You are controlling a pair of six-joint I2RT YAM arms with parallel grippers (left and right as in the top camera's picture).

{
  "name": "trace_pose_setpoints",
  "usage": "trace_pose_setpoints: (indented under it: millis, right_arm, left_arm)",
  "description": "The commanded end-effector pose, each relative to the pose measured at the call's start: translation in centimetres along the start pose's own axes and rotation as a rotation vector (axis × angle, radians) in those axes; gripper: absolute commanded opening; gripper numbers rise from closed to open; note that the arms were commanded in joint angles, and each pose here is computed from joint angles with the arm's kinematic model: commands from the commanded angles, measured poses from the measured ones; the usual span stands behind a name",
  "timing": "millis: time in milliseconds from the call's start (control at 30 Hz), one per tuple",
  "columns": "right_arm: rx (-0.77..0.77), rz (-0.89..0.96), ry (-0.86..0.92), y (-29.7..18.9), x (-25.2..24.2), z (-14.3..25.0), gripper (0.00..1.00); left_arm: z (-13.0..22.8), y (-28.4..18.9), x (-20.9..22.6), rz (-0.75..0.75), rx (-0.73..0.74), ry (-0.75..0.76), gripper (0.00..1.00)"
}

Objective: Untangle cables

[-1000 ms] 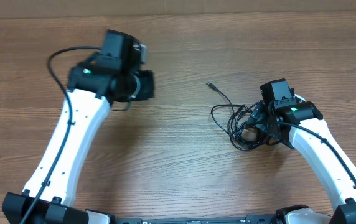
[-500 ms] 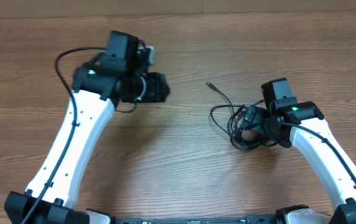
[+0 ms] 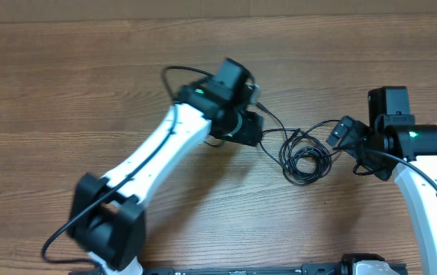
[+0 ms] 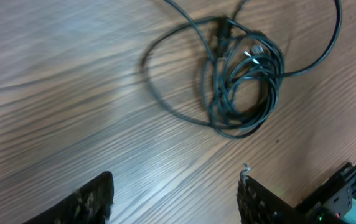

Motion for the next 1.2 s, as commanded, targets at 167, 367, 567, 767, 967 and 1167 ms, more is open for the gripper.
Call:
trace_pose_setpoints:
  millis: [167, 367, 567, 767, 967, 1167]
  right_arm:
    - [0.017, -0.035, -0.021, -0.6, 0.0, 0.1, 1.0]
    - [0.034, -0.056, -0.039, -0.6, 0.2, 0.4, 1.0]
    - [0.045, -0.051, -0.039, -0.6, 0.1, 0.6, 1.0]
    - [0.05, -0.048, -0.039, -0.6, 0.1, 0.7, 1.0]
    - [0.05, -0.048, -0.039, -0.6, 0.1, 0.7, 1.0]
    - [0.049, -0.07, -0.05, -0.6, 0.4, 0.6, 1.0]
  left_arm:
    - [0.7, 7.1, -2.8, 0.034, 0.059, -0.123, 0.61]
    - [1.1, 10.8, -3.6, 0.046, 0.069, -0.133, 0.58]
    - [1.7, 13.5, -3.1, 0.027, 0.093, -0.172, 0.54]
    - [1.8, 14.3, -2.9, 0.023, 0.098, -0.172, 0.27]
    - [1.3, 13.8, -2.5, 0.023, 0.102, -0.166, 0.04]
    - [-1.7, 7.5, -2.8, 0.112, 0.056, -0.109, 0.04]
Point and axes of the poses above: each gripper's point midway between its finger pads, its own y axis out along the fingers, its own x axis along the line the jaws close on, z = x × y, the point moved 6 cm from there along -y, back along the fingers, and after that the axes turned 10 degrees about -y, right-handed, at the moved point
